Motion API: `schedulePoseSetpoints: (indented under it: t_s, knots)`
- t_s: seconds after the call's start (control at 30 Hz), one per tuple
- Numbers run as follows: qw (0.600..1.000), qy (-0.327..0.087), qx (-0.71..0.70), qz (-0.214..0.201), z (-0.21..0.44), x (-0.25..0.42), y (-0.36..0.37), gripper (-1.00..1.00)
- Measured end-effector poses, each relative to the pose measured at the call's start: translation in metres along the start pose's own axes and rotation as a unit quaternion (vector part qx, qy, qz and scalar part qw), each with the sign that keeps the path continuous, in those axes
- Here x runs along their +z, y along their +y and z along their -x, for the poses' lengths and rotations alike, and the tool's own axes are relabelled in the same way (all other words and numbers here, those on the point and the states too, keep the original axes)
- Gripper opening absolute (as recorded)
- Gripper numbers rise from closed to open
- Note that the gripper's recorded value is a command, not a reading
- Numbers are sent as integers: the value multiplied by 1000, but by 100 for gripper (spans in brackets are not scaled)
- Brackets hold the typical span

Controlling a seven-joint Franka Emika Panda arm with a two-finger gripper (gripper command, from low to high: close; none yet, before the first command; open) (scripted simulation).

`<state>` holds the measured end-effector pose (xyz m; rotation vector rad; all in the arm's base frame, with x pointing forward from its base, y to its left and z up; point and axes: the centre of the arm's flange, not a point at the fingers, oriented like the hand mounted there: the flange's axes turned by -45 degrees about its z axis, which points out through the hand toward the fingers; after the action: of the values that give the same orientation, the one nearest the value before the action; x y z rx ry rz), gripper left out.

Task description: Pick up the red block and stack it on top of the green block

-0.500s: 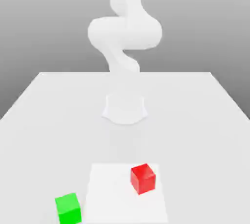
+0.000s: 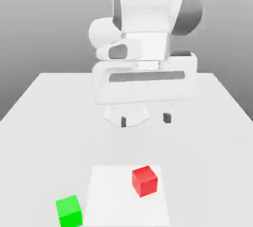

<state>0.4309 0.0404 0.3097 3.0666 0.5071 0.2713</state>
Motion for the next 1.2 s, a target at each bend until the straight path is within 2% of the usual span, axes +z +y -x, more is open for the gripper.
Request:
schedulePoseSetpoints:
  t_s: [0.13, 0.33, 0.37, 0.6, 0.8, 0.97, 1.1, 1.2]
  knots:
    - [997, -67, -40, -23, 42, 74, -21, 0]
    - [995, -83, -48, -29, 62, 140, -28, 0]
    - [995, -83, -48, -29, 64, 150, -28, -100]
    - [995, -83, -48, -29, 65, 152, -28, -100]
    - [995, -83, -48, -29, 56, 100, -26, -100]
    - [988, -87, 125, -17, 34, 84, 68, -100]
    - [959, -88, 271, -3, 27, 72, 153, -100]
    - [948, -87, 305, 1, 31, 96, 173, -100]
